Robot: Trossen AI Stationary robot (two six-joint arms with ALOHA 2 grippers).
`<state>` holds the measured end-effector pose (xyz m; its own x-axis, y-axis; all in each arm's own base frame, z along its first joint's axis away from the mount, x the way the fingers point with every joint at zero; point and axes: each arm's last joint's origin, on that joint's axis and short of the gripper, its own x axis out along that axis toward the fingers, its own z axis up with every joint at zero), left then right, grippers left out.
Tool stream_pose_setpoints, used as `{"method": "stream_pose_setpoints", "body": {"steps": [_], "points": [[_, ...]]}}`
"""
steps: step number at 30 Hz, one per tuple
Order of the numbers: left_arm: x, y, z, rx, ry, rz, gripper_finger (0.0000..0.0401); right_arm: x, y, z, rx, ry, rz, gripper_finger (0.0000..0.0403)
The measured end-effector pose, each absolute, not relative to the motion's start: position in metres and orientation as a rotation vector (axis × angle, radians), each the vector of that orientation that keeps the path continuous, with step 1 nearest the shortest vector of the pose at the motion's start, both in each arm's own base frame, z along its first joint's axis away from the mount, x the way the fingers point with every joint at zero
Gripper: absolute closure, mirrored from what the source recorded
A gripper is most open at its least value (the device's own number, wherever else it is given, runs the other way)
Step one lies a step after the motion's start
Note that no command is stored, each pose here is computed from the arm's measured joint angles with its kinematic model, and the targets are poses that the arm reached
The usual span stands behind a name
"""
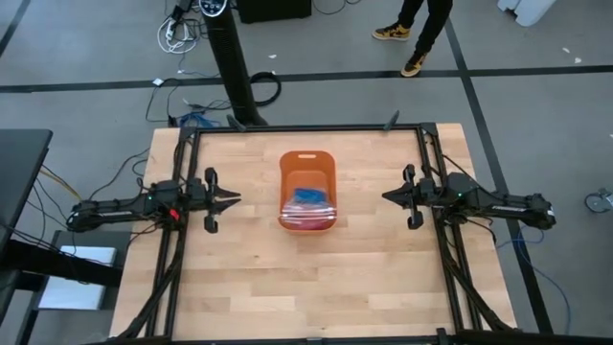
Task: Roll bandage
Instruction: Return to Home Position
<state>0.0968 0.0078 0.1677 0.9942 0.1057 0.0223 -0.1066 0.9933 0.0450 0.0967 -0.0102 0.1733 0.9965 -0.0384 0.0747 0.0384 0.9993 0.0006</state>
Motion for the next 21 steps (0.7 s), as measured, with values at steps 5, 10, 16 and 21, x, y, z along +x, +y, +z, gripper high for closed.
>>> {"method": "stream_pose_setpoints", "body": {"steps": [5,10,16,21], "points": [[0.0969,0.0077,0.1673,0.021,-0.017,0.095,0.0330,0.0966,-0.0116,0.1721,-0.011,-0.064,-0.086,0.0403],[0.0967,0.0098,0.1679,0.026,-0.023,0.164,0.0330,0.0964,-0.0147,0.1690,-0.055,-0.027,-0.195,0.0402],[0.0969,0.0096,0.1674,0.031,-0.017,0.158,0.0330,0.0964,-0.0147,0.1686,-0.056,-0.023,-0.194,0.0392],[0.0968,0.0102,0.1677,0.071,-0.016,0.178,0.0330,0.0966,-0.0149,0.1682,-0.034,-0.022,-0.201,0.0386]]}}
